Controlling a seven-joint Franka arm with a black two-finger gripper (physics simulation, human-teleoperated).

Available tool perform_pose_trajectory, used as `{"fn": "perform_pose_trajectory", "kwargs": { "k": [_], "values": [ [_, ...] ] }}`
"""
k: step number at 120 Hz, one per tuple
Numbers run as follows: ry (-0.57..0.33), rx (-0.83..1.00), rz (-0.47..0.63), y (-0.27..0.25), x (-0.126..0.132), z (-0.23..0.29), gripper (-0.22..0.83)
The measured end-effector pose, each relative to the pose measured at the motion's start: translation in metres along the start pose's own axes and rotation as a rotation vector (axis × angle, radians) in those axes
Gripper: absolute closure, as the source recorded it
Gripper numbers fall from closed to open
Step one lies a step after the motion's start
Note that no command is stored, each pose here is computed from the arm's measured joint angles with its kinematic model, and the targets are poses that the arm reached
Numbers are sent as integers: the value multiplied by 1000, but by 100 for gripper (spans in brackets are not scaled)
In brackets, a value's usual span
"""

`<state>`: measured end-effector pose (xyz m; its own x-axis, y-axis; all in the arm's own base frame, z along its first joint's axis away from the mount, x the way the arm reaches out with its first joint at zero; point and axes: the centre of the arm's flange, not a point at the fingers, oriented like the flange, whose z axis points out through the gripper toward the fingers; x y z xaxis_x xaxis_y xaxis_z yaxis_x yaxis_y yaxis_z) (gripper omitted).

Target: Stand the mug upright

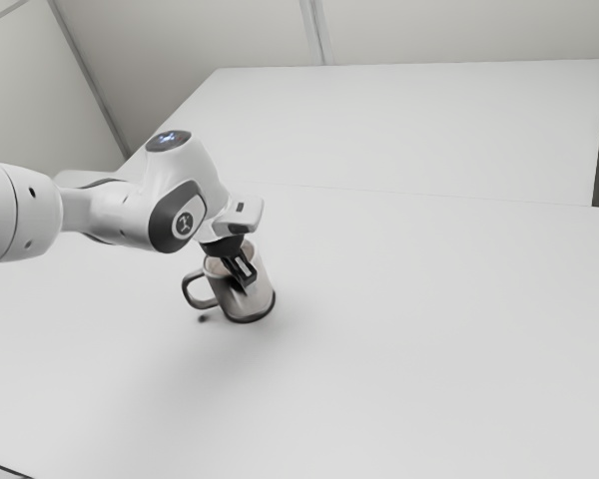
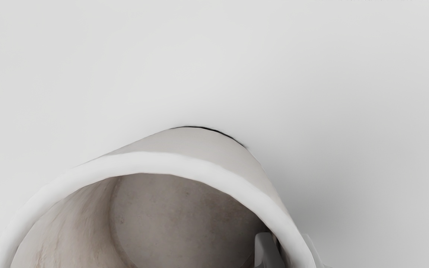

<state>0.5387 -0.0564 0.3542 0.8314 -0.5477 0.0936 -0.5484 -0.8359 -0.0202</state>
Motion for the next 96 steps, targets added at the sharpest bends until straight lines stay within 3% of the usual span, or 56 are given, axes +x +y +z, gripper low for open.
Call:
{"fn": "perform_pose_trajectory", "kwargs": {
  "k": [37,96],
  "values": [
    [-6,-1,-26,7,0,6,72],
    [0,-3,-50,10,2,4,33]
  ]
}}
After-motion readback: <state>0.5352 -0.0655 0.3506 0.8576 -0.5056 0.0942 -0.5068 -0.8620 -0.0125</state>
